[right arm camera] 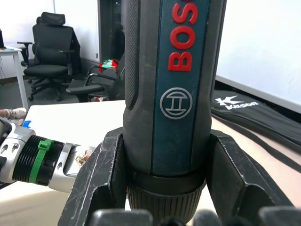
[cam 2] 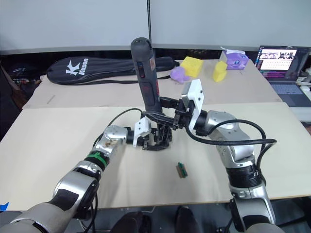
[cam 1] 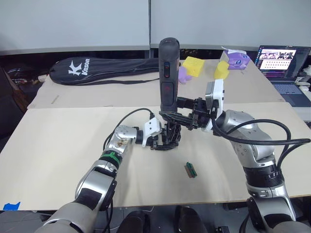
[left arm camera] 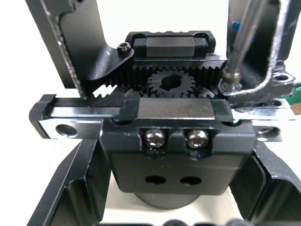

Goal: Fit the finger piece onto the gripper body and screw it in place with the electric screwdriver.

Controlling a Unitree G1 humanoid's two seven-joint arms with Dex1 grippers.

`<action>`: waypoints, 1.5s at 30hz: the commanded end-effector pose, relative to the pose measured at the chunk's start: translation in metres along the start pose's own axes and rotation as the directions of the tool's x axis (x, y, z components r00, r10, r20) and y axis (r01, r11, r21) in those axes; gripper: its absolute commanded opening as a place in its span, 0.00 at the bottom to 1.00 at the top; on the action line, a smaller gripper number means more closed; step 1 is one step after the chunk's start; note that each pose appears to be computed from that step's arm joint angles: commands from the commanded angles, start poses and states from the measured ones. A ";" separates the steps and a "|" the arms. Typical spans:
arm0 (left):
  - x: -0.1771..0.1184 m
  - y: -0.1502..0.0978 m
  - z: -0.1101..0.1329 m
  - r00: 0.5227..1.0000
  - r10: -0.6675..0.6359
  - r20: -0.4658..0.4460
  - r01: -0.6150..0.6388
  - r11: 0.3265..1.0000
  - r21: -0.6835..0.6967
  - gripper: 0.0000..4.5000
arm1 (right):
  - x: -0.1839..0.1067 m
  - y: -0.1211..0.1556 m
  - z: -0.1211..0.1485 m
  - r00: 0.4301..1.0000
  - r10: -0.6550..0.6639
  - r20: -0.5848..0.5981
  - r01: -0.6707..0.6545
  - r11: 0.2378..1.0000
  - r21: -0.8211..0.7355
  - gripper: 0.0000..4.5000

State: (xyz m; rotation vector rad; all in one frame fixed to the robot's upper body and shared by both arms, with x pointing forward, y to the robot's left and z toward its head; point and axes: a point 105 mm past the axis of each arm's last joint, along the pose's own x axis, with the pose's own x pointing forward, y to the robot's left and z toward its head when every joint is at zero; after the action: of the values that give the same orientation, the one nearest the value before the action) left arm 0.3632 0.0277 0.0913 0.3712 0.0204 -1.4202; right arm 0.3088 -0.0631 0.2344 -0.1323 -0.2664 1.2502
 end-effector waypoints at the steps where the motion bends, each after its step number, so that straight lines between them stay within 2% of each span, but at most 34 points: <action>1: -0.005 0.013 0.015 0.999 0.044 0.028 -0.046 0.997 0.055 0.63 | -0.006 0.000 -0.038 0.991 -0.022 -0.133 0.036 0.994 0.103 0.43; 22: -0.004 0.012 0.016 0.999 0.039 0.030 -0.041 0.997 0.059 0.63 | -0.012 -0.004 -0.046 0.986 -0.057 -0.158 0.074 0.993 0.098 0.43; 26: -0.002 0.010 0.014 0.999 0.036 0.031 -0.038 0.998 0.053 0.63 | -0.015 -0.008 -0.038 0.987 -0.084 -0.139 0.094 0.994 0.063 0.43; 30: -0.001 0.008 0.011 0.999 0.034 0.027 -0.035 0.998 0.045 0.63 | -0.016 -0.011 -0.019 0.990 -0.096 -0.103 0.097 0.995 0.009 0.43; 36: 0.000 0.003 0.001 0.999 0.032 0.004 -0.032 0.999 0.018 0.63 | -0.012 -0.005 0.032 0.998 -0.066 0.005 0.066 0.991 -0.117 0.43; 40: 0.000 0.000 -0.006 1.000 0.028 -0.012 -0.028 1.000 0.005 0.63 | -0.008 0.000 0.076 0.989 -0.041 0.140 0.066 0.981 -0.182 0.43; 45: 0.000 -0.001 -0.011 0.999 0.030 -0.031 -0.030 1.000 -0.005 0.63 | -0.006 0.005 0.092 0.980 -0.031 0.199 0.068 0.981 -0.180 0.43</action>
State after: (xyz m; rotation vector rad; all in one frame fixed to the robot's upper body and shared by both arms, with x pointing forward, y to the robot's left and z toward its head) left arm 0.3658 0.0251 0.0952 0.3654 -0.0195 -1.3908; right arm 0.3062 -0.0674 0.2632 -0.1235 -0.2802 1.1776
